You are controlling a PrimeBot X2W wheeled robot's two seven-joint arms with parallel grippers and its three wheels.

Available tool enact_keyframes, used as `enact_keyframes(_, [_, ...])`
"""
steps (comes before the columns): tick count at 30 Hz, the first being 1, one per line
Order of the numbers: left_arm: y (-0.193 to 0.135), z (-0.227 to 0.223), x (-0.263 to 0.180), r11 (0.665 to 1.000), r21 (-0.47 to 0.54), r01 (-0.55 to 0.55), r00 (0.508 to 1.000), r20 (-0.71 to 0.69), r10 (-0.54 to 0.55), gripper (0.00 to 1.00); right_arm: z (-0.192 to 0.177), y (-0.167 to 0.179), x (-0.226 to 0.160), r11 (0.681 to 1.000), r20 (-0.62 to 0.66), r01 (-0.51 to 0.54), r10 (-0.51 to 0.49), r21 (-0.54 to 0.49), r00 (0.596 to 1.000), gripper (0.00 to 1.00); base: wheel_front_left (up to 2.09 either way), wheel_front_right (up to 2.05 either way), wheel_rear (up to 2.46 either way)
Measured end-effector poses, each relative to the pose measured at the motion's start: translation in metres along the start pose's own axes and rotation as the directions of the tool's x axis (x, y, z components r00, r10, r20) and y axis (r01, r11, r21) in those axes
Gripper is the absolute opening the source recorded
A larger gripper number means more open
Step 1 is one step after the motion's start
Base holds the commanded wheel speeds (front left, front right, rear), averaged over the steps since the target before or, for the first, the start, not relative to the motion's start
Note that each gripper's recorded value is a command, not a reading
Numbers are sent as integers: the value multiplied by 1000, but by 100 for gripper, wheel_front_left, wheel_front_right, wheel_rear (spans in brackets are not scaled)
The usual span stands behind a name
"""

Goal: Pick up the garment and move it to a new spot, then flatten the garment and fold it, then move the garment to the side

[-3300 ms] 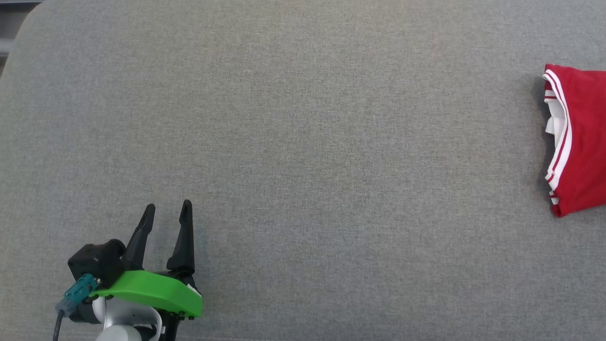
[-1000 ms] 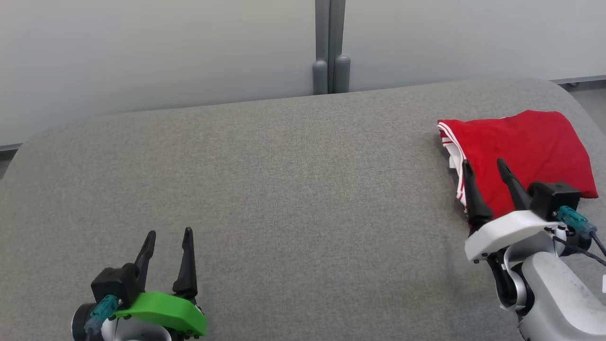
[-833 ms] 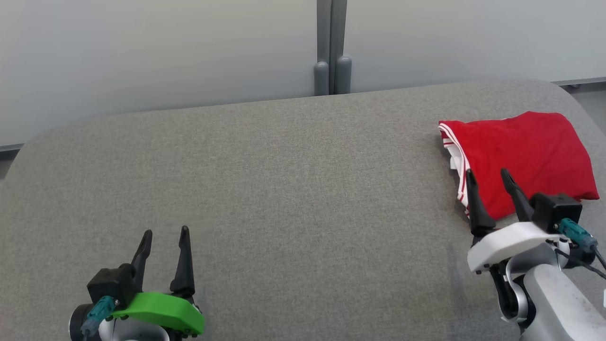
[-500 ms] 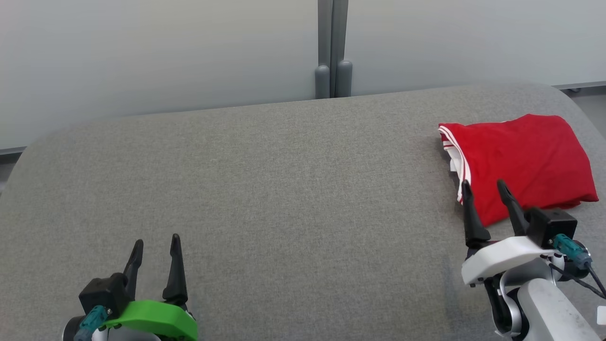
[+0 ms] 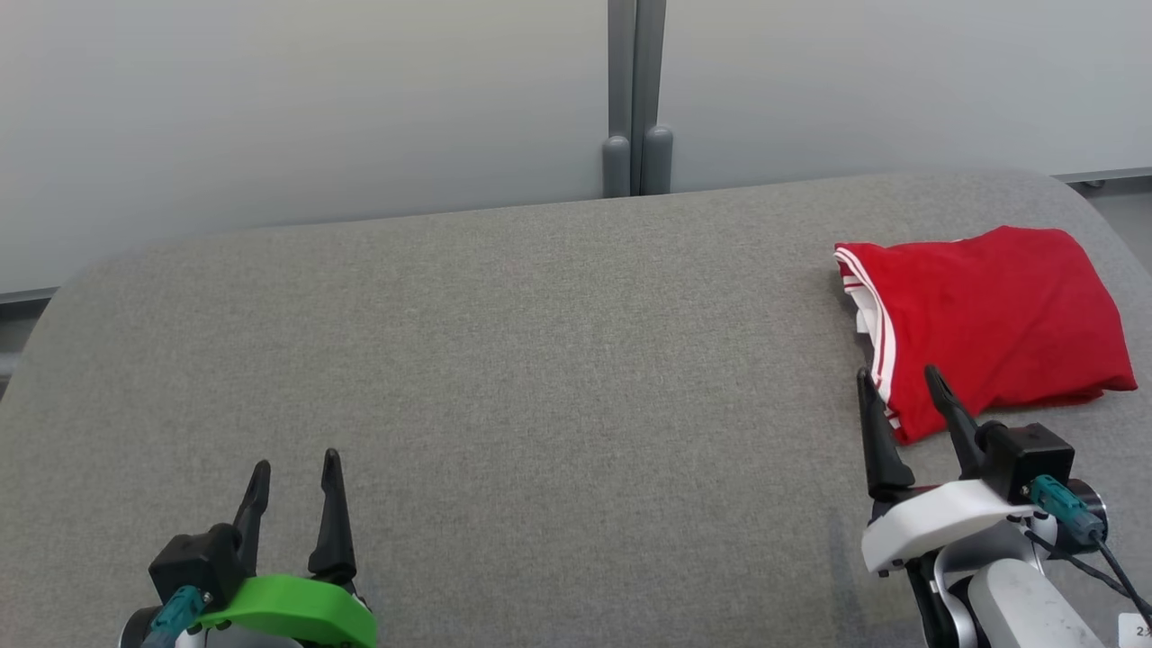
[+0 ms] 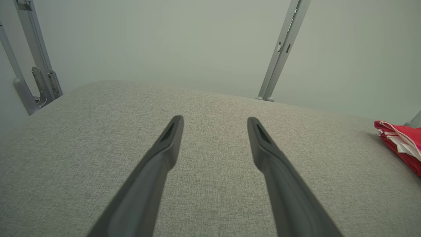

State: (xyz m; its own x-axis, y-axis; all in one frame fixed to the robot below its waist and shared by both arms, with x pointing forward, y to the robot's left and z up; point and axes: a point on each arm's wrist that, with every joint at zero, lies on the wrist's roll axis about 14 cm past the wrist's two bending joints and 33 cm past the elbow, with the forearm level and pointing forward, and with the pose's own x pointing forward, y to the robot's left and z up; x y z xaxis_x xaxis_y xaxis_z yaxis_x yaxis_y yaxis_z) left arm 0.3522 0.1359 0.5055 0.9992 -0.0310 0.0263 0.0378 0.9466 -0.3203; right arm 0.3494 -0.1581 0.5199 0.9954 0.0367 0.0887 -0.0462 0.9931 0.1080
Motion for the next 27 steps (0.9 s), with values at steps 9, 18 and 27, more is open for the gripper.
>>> enact_keyframes(9, [1,1,-4,1000,1,-3,1000,6,3,100,-3,3,-7,1000,-9,-3,3,5,1000,100,0,0,0])
enact_keyframes(18, [0,1,-6,1000,5,-3,1000,7,3,100,-6,4,-12,1000,-17,-2,2,9,1000,100,0,0,0])
enact_keyframes(27, [0,2,-6,1000,9,-2,1000,12,2,100,-3,5,-11,1000,-7,0,1,14,1000,100,0,0,0])
